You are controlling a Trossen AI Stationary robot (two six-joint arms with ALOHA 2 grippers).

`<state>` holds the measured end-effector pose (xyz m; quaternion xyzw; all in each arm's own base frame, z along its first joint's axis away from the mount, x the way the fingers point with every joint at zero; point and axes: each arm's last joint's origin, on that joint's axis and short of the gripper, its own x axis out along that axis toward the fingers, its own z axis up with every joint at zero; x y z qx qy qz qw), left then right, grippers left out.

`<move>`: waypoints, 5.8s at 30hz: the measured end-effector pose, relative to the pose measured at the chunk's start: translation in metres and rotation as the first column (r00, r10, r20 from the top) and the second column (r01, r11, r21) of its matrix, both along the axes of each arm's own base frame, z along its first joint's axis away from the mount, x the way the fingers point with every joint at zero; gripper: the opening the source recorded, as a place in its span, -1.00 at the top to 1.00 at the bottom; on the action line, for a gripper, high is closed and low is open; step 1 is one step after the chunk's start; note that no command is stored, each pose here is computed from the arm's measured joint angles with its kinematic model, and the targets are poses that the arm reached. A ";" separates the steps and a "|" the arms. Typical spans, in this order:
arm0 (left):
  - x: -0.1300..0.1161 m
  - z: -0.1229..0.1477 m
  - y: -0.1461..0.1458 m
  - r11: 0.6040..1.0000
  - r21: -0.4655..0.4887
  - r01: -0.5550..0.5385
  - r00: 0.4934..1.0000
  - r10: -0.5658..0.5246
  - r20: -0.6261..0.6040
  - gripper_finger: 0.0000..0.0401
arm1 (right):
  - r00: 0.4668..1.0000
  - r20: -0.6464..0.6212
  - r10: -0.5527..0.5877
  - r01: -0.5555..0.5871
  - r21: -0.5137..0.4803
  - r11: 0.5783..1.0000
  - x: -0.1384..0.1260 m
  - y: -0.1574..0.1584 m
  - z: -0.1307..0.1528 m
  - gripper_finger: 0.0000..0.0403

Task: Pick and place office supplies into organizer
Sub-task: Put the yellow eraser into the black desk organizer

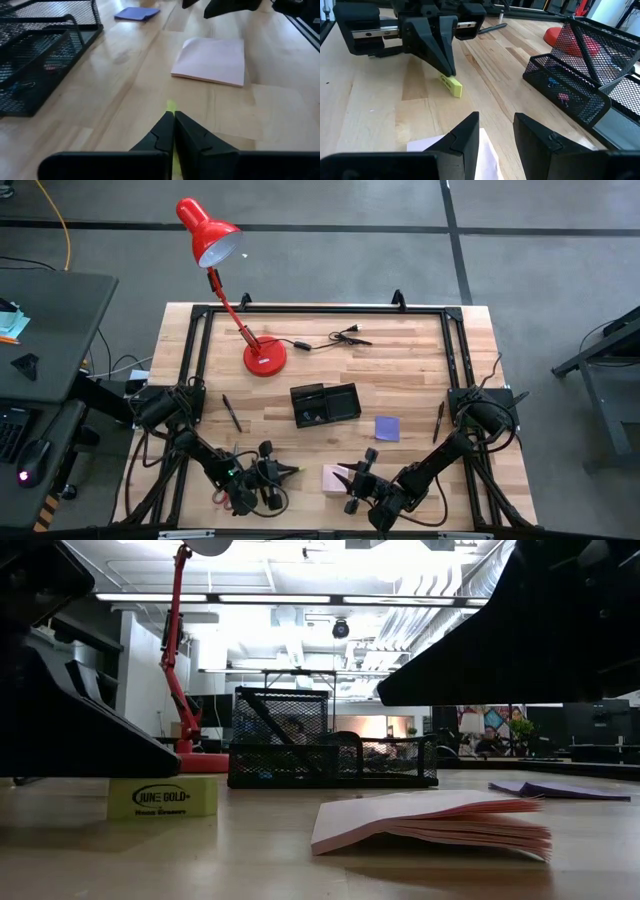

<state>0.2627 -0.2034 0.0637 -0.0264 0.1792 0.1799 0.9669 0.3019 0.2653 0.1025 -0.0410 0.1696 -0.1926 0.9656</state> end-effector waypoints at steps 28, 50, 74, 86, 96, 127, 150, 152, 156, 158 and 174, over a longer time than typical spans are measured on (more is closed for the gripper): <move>0.000 0.000 0.000 1.000 -0.009 -0.006 1.000 0.006 0.008 0.96 | 1.000 0.000 0.001 -0.001 0.000 1.000 0.000 0.000 0.000 0.44; 0.000 0.000 0.000 1.000 0.004 -0.024 1.000 0.024 0.020 0.84 | 1.000 -0.003 0.004 -0.004 0.003 1.000 0.000 0.000 0.000 0.44; -0.010 0.014 -0.006 1.000 -0.027 0.013 1.000 -0.014 -0.012 0.02 | 1.000 -0.026 0.002 -0.001 0.038 0.999 0.003 -0.005 -0.003 0.44; -0.014 0.009 -0.003 1.000 -0.018 -0.004 0.998 0.003 -0.058 -0.16 | 1.000 -0.030 0.004 -0.003 0.043 0.999 0.004 -0.006 -0.003 0.44; -0.012 -0.004 0.000 1.000 -0.008 -0.012 0.997 0.012 -0.077 0.00 | 1.000 -0.030 0.004 -0.003 0.042 0.999 0.004 -0.006 -0.003 0.44; -0.007 -0.006 0.006 0.999 -0.026 -0.038 0.996 0.036 -0.080 0.39 | 0.999 -0.036 0.000 0.002 0.040 0.999 0.003 -0.007 -0.004 0.44; 0.009 0.003 0.016 0.996 0.070 -0.055 0.998 0.057 -0.026 0.97 | 0.999 -0.035 -0.003 0.004 0.036 0.999 0.003 -0.007 -0.004 0.44; 0.011 0.003 0.019 0.995 0.069 -0.066 0.997 0.067 -0.024 0.95 | 0.999 -0.036 -0.003 0.004 0.036 0.999 0.003 -0.007 -0.004 0.44; 0.018 0.003 0.030 0.993 0.065 -0.101 0.994 0.103 -0.027 0.88 | 0.999 -0.037 -0.002 0.004 0.035 0.999 0.003 -0.007 -0.004 0.44; 0.023 0.005 0.037 0.993 0.050 -0.107 0.993 0.109 -0.033 0.88 | 0.999 -0.038 -0.002 0.004 0.035 0.999 0.003 -0.007 -0.004 0.44; 0.024 0.057 0.066 0.961 0.193 -0.200 0.975 0.214 -0.054 0.97 | 0.999 -0.053 -0.013 0.015 0.042 0.999 0.002 -0.008 -0.006 0.44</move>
